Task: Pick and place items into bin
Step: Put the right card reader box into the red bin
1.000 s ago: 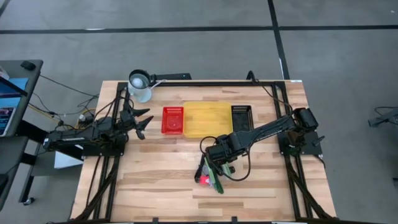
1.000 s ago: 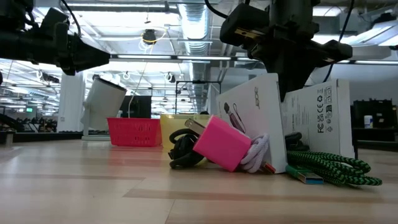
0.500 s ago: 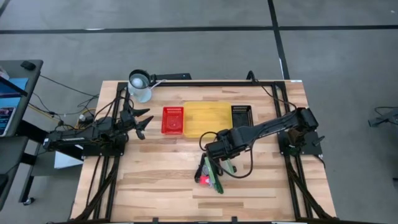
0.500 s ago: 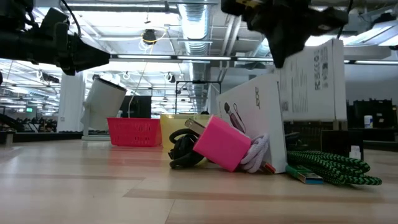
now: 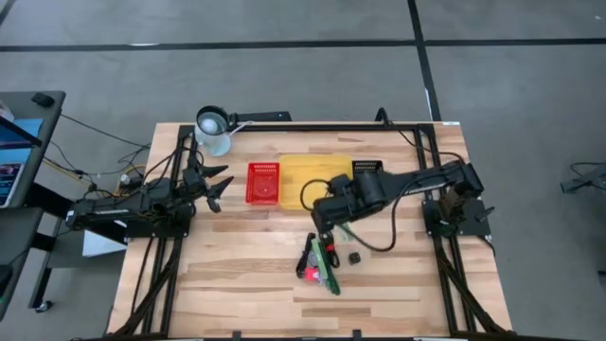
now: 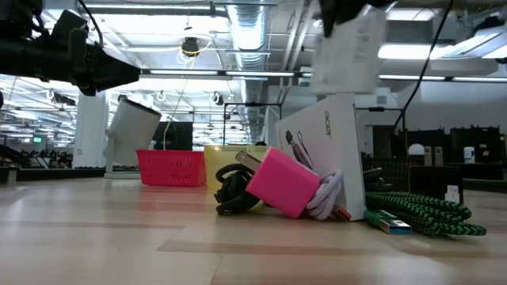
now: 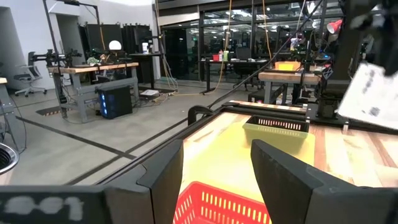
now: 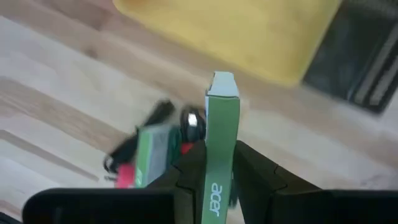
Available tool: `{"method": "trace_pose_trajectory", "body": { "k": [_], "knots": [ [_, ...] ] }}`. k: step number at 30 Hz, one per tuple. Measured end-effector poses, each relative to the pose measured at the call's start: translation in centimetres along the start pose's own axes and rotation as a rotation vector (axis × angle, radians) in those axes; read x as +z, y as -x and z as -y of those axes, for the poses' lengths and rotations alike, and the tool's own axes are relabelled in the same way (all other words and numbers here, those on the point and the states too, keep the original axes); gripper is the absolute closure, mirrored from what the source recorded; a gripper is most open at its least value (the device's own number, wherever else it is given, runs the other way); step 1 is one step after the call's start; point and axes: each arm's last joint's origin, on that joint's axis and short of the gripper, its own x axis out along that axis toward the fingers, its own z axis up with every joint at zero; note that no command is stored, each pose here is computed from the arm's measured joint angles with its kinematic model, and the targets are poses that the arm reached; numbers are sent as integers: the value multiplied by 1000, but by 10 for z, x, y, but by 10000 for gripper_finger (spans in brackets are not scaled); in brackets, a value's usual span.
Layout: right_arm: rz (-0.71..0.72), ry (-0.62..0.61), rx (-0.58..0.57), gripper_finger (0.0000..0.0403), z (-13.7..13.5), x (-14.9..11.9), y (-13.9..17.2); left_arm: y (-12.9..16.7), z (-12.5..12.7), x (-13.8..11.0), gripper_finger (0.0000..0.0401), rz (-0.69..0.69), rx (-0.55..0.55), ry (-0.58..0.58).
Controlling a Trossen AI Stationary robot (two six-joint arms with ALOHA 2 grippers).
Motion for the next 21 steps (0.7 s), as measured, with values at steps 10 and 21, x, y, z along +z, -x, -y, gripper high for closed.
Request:
{"method": "trace_pose_trajectory", "body": {
  "k": [10, 21],
  "knots": [
    [146, 163, 56, 339, 12, 47, 30, 0, 0, 0, 218, 0, 0, 0],
    [222, 300, 73, 339, 25, 87, 34, 0, 0, 0, 218, 1, 0, 0]
  ]
}}
